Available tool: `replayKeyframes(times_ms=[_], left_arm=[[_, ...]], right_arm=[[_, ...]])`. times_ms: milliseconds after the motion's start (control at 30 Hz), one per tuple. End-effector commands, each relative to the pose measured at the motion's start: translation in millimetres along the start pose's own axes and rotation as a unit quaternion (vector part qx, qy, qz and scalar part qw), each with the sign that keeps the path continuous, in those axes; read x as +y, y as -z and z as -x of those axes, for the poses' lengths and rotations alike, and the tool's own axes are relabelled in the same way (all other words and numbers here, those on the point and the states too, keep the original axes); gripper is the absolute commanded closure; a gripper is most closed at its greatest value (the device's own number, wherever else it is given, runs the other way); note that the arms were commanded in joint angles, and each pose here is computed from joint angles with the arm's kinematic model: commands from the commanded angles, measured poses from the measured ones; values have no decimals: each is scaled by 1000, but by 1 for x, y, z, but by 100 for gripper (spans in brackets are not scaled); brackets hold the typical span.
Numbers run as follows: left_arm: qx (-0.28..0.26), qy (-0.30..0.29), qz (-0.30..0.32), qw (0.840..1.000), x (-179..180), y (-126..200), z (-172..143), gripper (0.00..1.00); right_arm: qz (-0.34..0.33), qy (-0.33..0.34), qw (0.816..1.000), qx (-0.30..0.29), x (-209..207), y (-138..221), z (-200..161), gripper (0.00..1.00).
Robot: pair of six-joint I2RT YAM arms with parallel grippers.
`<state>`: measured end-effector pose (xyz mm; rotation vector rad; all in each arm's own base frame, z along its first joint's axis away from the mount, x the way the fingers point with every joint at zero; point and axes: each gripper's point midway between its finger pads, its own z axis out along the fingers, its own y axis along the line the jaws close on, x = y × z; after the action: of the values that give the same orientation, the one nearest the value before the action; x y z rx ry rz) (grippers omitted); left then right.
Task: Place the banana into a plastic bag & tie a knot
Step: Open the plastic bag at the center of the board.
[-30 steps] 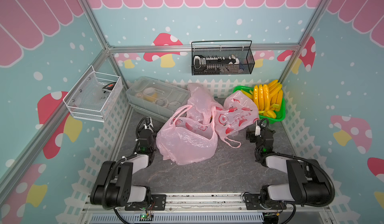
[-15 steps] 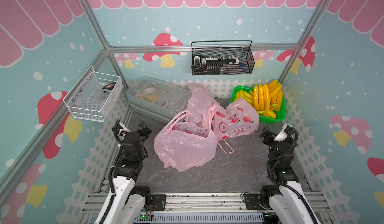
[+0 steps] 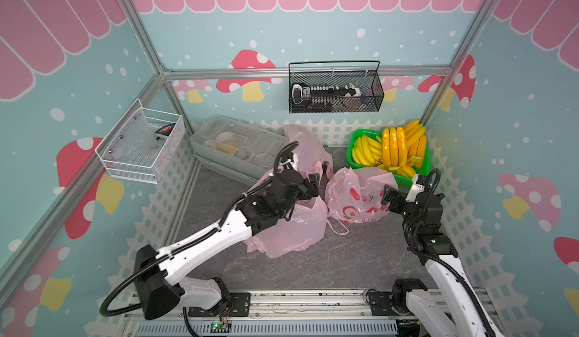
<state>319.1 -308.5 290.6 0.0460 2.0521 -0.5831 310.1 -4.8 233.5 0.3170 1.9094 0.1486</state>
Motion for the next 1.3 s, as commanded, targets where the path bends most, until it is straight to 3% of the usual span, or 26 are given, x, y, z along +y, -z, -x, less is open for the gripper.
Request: replayKeyframes(times_ms=[0,167,400,500,733,900,1000,1267], left_arm=[[30,-35,-6,999,-28,-11,-26,9],[87,-65,34,993,-22,-29,-60,9],[65,-89,111,988,0,-29,-46,9],[93,-89,109,986,5,-43,-51,9],[126,-93,94,983,3,-72,-64,31],[135,-80,77,985,-8,-82,-67,72],[100,-52,83,990,-8,-70,-51,100],[-23,59,20,998,-8,-13,6,100]], right_arm=[[28,3,999,35,10,3,-8,1],[54,17,996,71,19,2,-22,2],[84,10,993,85,29,3,-28,2],[97,11,991,89,35,4,-26,2],[129,18,987,96,54,13,-17,2],[185,47,976,108,88,31,-12,3],[217,71,966,120,114,47,-19,4],[344,67,925,149,175,78,-61,8]])
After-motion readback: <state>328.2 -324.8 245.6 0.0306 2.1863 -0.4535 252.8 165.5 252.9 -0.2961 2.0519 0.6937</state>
